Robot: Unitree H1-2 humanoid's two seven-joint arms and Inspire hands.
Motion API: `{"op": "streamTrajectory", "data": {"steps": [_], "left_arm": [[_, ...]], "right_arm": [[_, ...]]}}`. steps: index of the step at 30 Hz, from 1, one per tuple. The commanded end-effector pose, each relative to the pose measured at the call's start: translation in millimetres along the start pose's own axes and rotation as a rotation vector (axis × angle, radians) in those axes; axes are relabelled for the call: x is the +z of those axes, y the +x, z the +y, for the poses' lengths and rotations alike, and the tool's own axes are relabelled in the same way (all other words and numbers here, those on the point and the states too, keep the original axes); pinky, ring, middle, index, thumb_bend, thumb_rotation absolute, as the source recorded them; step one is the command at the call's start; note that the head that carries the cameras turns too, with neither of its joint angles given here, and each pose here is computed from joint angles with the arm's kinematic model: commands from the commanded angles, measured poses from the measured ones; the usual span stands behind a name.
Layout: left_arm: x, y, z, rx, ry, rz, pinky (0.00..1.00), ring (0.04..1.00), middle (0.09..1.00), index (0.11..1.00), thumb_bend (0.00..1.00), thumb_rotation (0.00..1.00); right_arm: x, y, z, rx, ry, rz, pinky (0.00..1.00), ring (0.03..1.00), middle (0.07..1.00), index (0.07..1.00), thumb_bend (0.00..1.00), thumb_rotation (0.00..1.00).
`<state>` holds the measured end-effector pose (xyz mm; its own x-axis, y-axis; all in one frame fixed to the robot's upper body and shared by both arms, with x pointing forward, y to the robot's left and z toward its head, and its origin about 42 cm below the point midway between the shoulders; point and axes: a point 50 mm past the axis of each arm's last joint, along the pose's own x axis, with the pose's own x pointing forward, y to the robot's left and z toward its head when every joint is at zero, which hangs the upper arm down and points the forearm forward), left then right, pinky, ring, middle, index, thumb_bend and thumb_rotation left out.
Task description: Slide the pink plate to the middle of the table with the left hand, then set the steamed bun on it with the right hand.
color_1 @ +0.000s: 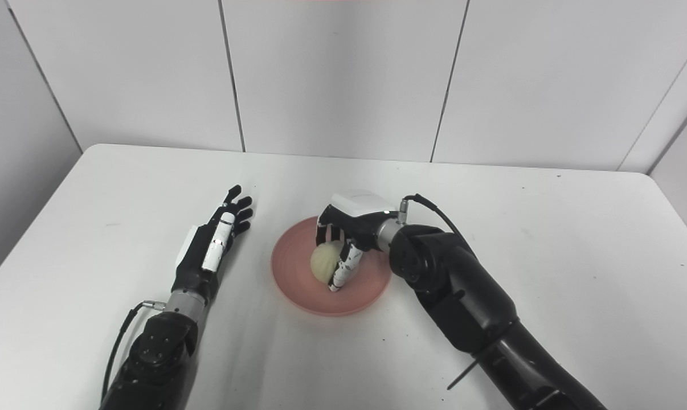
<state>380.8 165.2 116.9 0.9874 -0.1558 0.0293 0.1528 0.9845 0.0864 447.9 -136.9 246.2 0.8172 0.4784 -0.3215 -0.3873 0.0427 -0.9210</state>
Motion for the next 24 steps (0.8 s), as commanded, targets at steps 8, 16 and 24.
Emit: {"op": "streamTrajectory", "data": {"steps": [8, 16, 24], "left_arm": [[-35, -19, -38, -0.123, -0.032, 0.196, 0.87, 0.908, 0.916, 0.935, 0.41, 1.0], [-34, -19, -38, -0.124, -0.04, 0.197, 0.87, 0.904, 0.919, 0.934, 0.42, 1.0], [-36, -19, -37, -0.122, -0.054, 0.209, 0.89, 0.905, 0.921, 0.937, 0.44, 1.0]], "right_arm": [[21, -19, -43, -0.049, -0.056, -0.038, 0.57, 0.766, 0.852, 0.881, 0.83, 0.47], [33, -32, -57, -0.043, -0.05, -0.057, 0.63, 0.869, 0.949, 0.964, 0.92, 0.57], [40, -46, -72, -0.052, -0.047, -0.067, 0.62, 0.871, 0.956, 0.969, 0.96, 0.56]]}}
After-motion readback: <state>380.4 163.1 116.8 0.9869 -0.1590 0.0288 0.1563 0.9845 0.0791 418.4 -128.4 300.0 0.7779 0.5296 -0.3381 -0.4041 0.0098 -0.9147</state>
